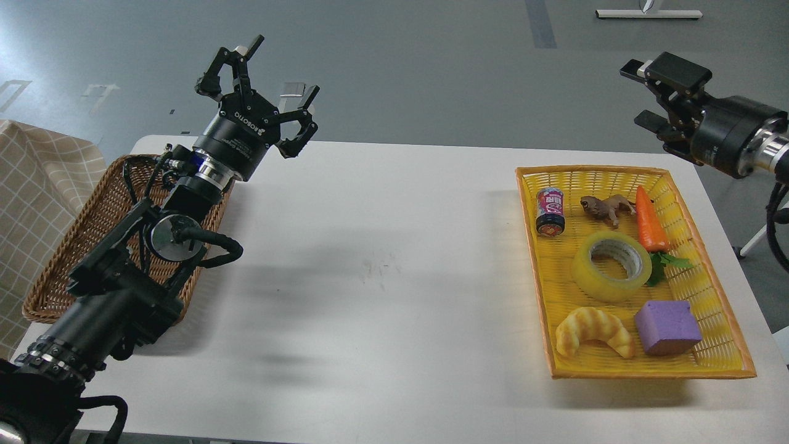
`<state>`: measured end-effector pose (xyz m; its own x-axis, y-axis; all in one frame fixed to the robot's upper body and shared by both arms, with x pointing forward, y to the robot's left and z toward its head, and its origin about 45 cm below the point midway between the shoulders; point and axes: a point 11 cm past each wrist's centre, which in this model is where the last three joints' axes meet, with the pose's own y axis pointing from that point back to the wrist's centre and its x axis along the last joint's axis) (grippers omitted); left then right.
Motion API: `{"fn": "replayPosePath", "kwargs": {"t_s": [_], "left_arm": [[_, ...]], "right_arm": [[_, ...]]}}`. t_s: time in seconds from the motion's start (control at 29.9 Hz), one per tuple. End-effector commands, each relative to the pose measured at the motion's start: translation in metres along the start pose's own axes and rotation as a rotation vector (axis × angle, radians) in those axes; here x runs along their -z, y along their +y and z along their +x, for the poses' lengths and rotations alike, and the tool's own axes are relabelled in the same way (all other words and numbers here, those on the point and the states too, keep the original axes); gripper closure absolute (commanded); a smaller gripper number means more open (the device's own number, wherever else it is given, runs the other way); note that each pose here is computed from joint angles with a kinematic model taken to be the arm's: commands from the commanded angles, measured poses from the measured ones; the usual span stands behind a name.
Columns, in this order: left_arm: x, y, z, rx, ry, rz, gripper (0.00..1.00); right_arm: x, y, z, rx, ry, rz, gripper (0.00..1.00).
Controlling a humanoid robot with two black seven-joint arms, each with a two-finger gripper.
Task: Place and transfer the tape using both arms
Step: 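Raise the right arm away from the yellow tray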
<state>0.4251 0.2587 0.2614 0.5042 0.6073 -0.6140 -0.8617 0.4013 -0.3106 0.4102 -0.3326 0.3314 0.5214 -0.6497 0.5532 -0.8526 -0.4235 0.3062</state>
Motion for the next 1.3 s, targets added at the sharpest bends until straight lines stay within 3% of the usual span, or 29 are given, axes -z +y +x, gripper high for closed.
{"fn": "replayPosePath", "kwargs": {"t_s": [0.0, 0.77, 1.14, 1.27], "left_arm": [[0.001, 0.000, 0.000, 0.000, 0.001, 0.003, 0.02], [0.001, 0.000, -0.001, 0.004, -0.001, 0.003, 0.02], [0.004, -0.001, -0.003, 0.008, 0.002, 0.011, 0.02], [0.005, -0.001, -0.002, 0.006, -0.001, 0.018, 0.02]], "right_arm": [[-0.011, 0.003, 0.004, -0.016, 0.148, -0.091, 0.00], [-0.021, 0.031, 0.029, -0.084, 0.485, -0.255, 0.00], [-0.044, 0.029, 0.011, -0.032, 0.509, -0.311, 0.00], [-0.066, 0.034, 0.002, -0.011, 0.565, -0.389, 0.00]]}}
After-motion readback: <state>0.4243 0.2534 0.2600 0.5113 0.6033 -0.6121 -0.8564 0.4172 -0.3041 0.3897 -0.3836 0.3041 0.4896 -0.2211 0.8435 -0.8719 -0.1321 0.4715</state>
